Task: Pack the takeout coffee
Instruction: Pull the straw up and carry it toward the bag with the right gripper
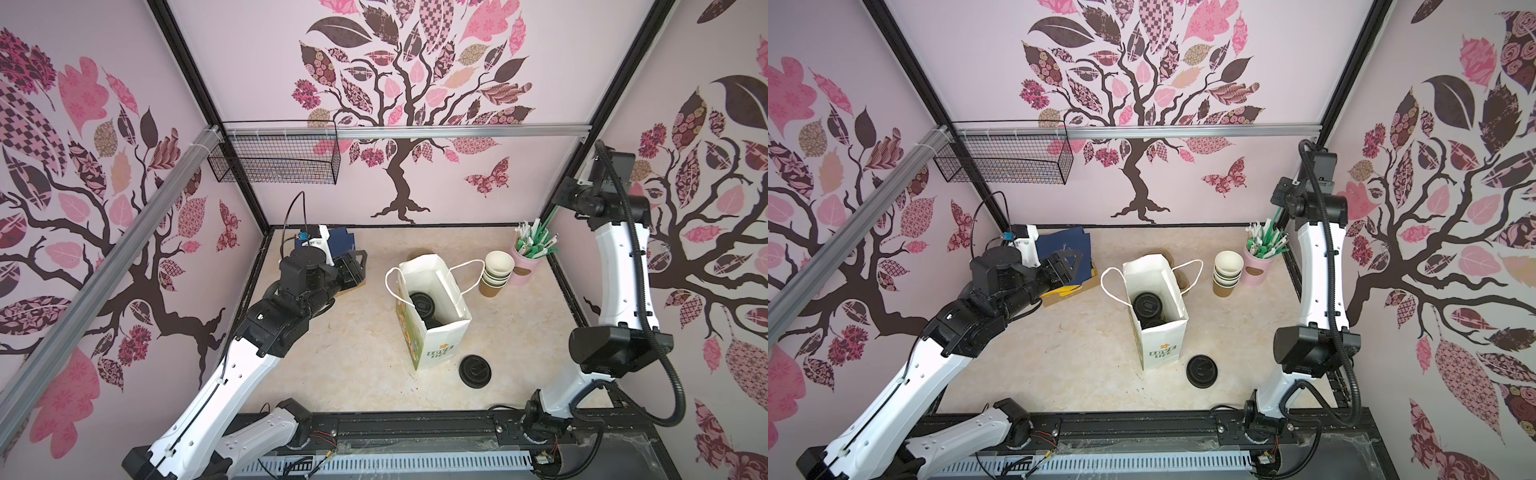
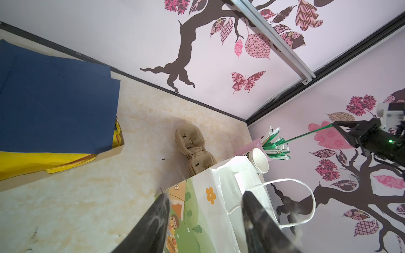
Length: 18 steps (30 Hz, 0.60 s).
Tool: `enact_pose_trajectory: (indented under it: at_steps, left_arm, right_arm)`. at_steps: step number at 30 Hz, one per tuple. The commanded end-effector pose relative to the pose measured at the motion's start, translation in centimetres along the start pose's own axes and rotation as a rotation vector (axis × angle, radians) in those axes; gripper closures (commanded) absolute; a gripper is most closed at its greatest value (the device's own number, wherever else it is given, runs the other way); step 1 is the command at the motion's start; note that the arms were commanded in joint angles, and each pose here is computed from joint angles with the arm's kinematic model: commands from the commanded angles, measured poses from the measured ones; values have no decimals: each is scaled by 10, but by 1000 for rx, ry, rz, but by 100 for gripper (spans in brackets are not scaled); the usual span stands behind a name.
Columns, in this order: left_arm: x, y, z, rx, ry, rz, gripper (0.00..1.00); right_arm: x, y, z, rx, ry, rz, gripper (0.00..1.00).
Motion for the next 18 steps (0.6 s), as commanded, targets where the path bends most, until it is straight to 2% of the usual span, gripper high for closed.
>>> enact_pose_trajectory:
  at_steps: [1, 8, 12, 18]
  left_arm:
    - [-2, 3, -1, 10, -31, -30, 43]
    - [-7, 7, -5, 53, -39, -93, 43]
    - [-17, 9, -12, 132, -50, -172, 41]
    - [-28, 12, -30, 351, -52, -250, 32]
  right_arm:
    - [3, 48, 24, -134, -15, 5, 100]
    - [28, 127, 50, -341, -18, 108, 100]
    - [41, 156, 52, -372, -88, 277, 100]
    - [63, 201, 52, -362, -157, 589, 100]
Point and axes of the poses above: each gripper's point midway between its finger pads, its own y axis back along the fingers, its own x axis along the line the jaws close on, z = x × y, the point moved 7 cm from there along y, back along the fingers, and after that the axes turned 11 degrees about y, right-handed, at the moved point
